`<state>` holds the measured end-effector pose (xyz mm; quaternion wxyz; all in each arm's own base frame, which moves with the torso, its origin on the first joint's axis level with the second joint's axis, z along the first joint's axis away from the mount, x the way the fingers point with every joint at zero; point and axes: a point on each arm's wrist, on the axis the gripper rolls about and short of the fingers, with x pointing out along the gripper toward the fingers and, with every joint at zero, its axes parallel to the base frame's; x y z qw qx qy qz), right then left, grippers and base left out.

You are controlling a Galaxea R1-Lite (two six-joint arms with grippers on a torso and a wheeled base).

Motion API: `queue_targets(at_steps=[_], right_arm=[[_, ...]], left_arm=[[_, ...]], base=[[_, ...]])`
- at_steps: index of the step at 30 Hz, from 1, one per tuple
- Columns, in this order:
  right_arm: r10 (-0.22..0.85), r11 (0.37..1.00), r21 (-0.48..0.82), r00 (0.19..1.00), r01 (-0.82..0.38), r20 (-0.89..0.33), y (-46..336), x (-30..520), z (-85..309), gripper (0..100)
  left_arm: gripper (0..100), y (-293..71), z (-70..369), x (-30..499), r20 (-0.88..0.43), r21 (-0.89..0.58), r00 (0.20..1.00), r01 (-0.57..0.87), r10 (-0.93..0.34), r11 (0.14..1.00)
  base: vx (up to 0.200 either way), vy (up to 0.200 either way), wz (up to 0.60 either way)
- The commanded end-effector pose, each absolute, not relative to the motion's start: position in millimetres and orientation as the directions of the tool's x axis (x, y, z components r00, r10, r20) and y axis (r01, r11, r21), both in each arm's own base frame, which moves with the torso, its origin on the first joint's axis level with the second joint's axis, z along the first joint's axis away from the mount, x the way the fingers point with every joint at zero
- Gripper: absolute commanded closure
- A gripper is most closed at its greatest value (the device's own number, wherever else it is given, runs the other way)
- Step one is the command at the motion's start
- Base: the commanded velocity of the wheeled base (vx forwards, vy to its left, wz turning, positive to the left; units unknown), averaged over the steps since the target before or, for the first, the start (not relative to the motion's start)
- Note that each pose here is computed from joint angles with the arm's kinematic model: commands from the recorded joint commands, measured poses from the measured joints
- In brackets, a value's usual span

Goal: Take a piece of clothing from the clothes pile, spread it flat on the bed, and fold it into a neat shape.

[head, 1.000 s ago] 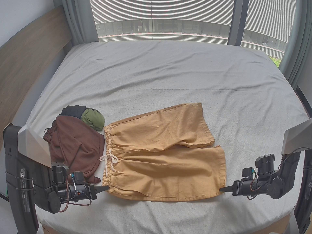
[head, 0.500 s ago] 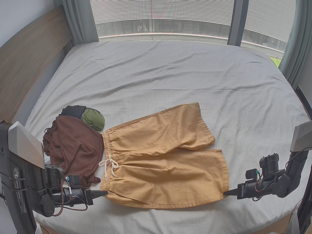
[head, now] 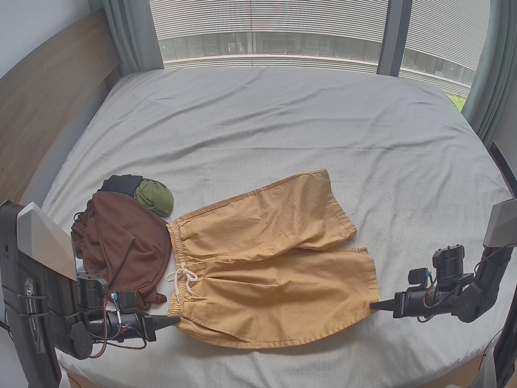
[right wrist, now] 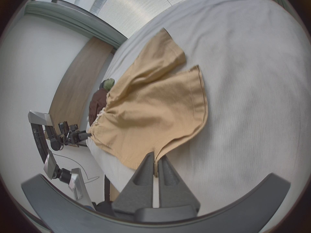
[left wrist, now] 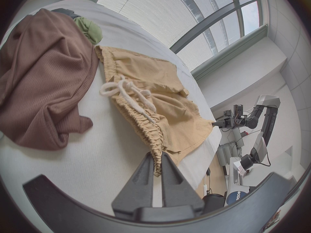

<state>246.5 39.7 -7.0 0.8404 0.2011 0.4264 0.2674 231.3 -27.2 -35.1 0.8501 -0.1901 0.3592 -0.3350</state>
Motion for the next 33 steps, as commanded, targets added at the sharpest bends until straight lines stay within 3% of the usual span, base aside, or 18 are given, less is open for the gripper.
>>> queue_targets(at_steps=[1,11,33], right_arm=[[0.626,0.769,0.558,0.54,-0.311,-0.562,40,257,2,100],[0.645,0.732,0.574,0.645,-0.367,-0.409,45,272,25,100],[0.634,0.727,0.535,0.72,-0.43,-0.283,54,311,49,100]], left_arm=[[100,-29,-34,241,-0.46,-0.549,0.532,0.459,-0.711,0.699],[100,-33,-22,259,-0.396,-0.534,0.568,0.497,-0.722,0.684],[100,-32,0,274,-0.319,-0.532,0.629,0.5,-0.709,0.683]], base=[[0.0,0.0,0.0],[0.0,0.0,0.0],[0.0,0.0,0.0]])
